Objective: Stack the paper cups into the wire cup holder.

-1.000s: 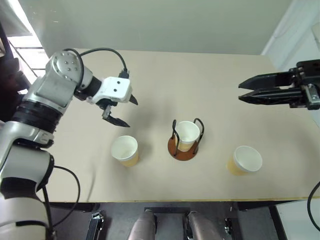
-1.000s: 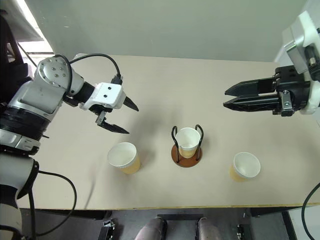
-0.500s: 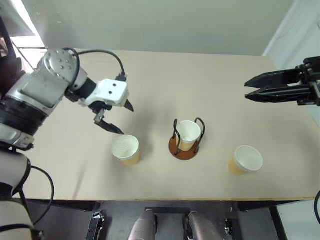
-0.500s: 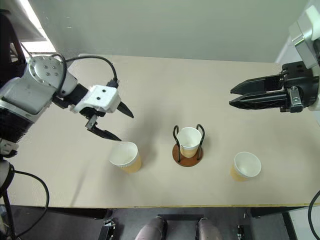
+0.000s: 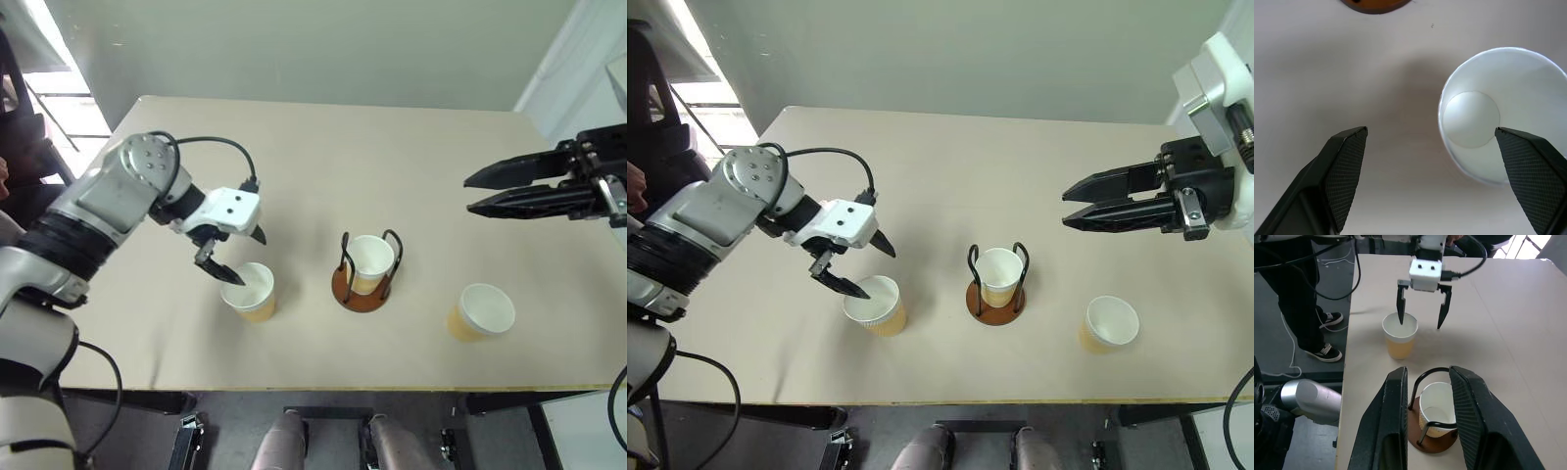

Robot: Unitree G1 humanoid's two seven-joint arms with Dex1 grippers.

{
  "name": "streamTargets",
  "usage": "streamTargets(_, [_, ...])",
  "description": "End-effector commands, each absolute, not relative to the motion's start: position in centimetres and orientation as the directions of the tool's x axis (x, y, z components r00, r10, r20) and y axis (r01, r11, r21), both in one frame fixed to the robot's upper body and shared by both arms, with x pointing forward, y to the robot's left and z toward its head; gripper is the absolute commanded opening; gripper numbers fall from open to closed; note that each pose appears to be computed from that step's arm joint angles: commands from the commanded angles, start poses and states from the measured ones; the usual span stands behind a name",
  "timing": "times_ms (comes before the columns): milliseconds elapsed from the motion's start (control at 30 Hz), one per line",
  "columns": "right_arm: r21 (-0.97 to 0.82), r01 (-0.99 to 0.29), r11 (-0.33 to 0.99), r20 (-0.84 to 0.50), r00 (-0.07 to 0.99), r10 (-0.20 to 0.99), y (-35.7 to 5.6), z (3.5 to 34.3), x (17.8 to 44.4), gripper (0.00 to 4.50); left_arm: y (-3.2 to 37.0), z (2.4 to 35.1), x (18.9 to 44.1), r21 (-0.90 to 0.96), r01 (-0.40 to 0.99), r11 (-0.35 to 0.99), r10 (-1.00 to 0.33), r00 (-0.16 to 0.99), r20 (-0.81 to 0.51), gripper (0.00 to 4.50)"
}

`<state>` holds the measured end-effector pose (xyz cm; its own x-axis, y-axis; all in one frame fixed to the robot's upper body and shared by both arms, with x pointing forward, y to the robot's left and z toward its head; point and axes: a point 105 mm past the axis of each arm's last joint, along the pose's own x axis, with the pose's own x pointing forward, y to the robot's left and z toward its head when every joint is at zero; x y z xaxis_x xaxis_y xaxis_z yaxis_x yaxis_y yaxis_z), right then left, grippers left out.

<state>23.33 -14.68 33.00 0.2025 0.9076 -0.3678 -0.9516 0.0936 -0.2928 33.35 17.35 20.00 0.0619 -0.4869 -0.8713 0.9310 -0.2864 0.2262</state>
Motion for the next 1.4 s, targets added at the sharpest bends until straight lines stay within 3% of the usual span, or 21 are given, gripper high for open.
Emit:
streamTargets(33, [-0.327,-0.943,0.062,-0.359,0.185,0.915,-14.3,33.6,22.8,1.26,16.8,20.2,33.1,0.223,0.922,-0.315,-0.499,0.039,-0.866,4.5])
streamTargets(333, [-0.327,-0.943,0.066,-0.343,0.183,0.921,-14.0,33.7,22.8,1.26,16.1,18.4,33.4,0.218,0.909,-0.355,-0.497,0.014,-0.868,4.5])
streamTargets(433, [-0.341,-0.937,0.073,-0.339,0.195,0.92,-13.9,33.5,22.9,1.29,15.9,18.2,33.5,0.23,0.901,-0.368,-0.508,0.013,-0.861,3.63])
streamTargets(733, [-0.415,-0.909,0.033,-0.31,0.175,0.935,-14.7,32.6,23.5,1.29,15.3,20.2,34.5,0.258,0.91,-0.324,-0.552,0.04,-0.833,0.21])
streamTargets(767, [-0.432,-0.902,0.02,-0.3,0.164,0.94,-14.9,32.4,23.5,1.29,15.2,20.6,34.6,0.266,0.908,-0.324,-0.556,0.044,-0.83,0.04])
streamTargets(1033, [-0.47,-0.882,-0.026,-0.325,0.145,0.934,-16.0,31.4,23.5,1.29,13.2,24.8,34.9,0.324,0.897,-0.302,-0.638,0.063,-0.768,0.04])
streamTargets(1267, [-0.458,-0.889,-0.021,-0.335,0.151,0.93,-16.4,31.5,23.5,1.29,12.4,31.4,36.3,0.481,0.833,-0.274,-0.643,0.213,-0.736,0.04])
streamTargets(1400, [-0.455,-0.89,-0.019,-0.335,0.151,0.93,-16.5,31.6,23.5,1.29,11.0,33.9,36.6,0.531,0.807,-0.258,-0.674,0.244,-0.698,0.04])
